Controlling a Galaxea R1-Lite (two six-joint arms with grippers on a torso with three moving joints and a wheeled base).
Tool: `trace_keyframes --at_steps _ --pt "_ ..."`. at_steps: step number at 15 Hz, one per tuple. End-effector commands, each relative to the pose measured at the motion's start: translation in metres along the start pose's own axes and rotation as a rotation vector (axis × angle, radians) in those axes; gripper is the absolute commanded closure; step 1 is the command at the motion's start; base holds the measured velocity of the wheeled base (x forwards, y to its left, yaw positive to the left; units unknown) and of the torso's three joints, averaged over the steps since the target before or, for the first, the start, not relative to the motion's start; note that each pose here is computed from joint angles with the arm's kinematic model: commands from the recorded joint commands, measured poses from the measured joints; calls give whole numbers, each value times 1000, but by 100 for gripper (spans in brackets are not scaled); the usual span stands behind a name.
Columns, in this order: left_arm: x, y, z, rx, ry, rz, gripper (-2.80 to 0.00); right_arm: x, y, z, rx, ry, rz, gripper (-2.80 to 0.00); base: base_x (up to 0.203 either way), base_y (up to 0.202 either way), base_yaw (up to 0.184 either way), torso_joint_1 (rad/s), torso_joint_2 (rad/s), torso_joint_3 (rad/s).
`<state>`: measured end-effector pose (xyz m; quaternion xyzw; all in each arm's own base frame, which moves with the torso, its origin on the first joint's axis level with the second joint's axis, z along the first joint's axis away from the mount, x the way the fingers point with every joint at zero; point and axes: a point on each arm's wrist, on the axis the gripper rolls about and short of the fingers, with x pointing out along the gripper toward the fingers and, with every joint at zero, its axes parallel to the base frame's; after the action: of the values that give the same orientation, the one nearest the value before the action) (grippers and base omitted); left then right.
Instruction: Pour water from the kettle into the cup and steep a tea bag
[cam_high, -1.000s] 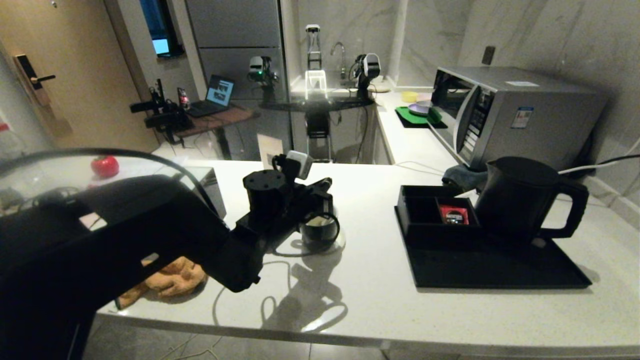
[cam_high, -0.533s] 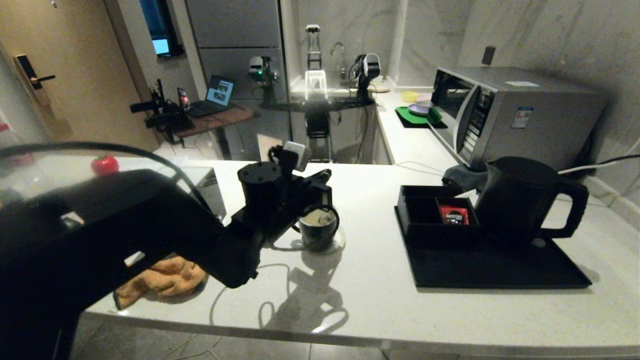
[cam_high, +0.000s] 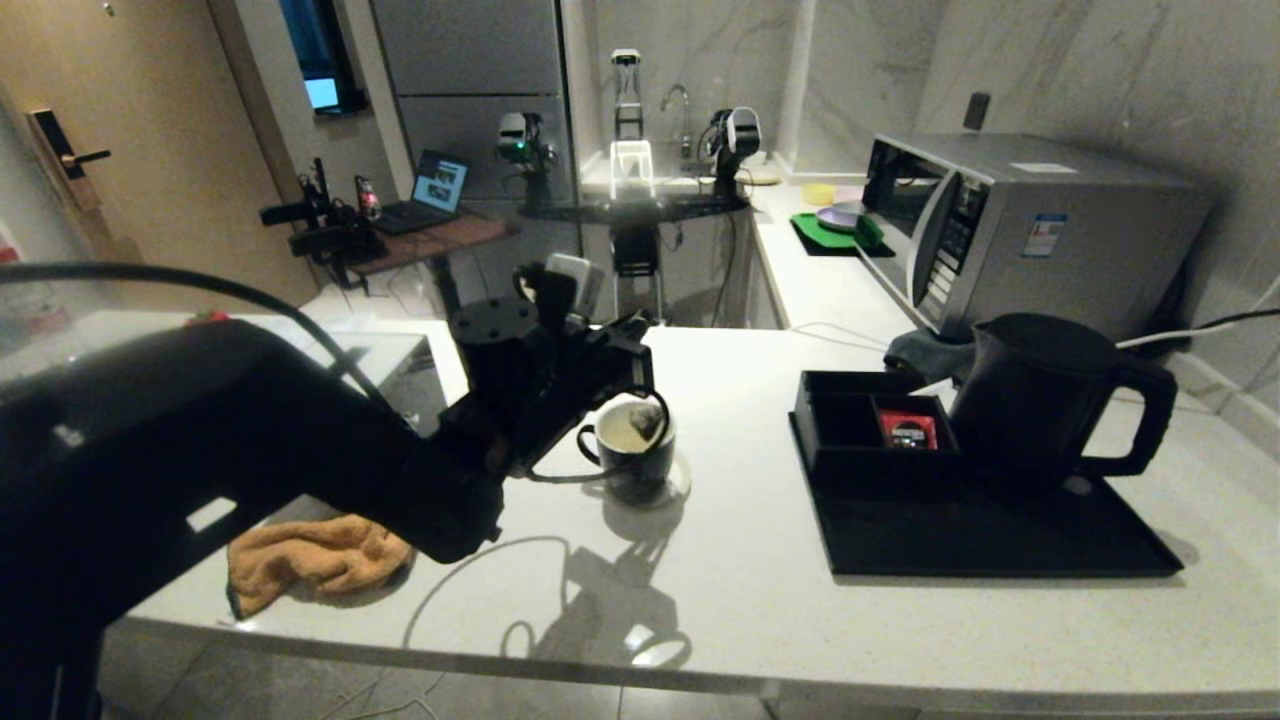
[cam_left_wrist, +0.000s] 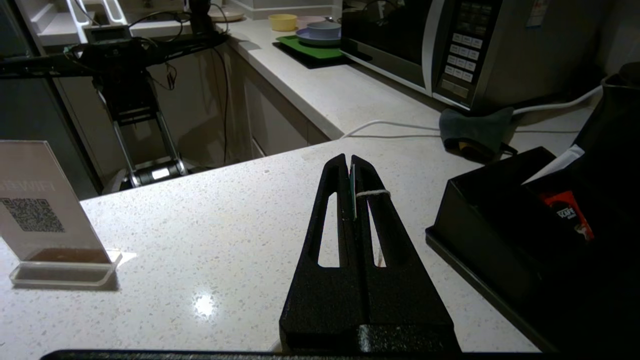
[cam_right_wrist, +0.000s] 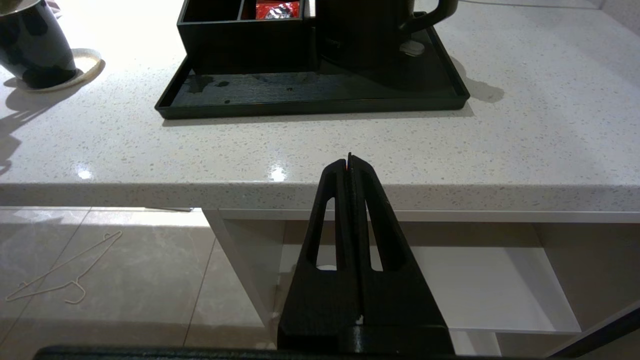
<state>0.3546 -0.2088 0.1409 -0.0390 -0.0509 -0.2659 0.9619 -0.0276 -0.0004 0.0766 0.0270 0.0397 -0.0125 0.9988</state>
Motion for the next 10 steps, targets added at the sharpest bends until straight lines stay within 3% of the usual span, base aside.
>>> trace_keyframes --at_steps 1,10 --pt "0 3 -3 1 2 6 0 0 0 0 0 2 0 0 0 0 0 0 0 0" --pt "6 7 -41 0 88 12 0 0 0 0 0 1 0 0 0 0 0 0 0 0"
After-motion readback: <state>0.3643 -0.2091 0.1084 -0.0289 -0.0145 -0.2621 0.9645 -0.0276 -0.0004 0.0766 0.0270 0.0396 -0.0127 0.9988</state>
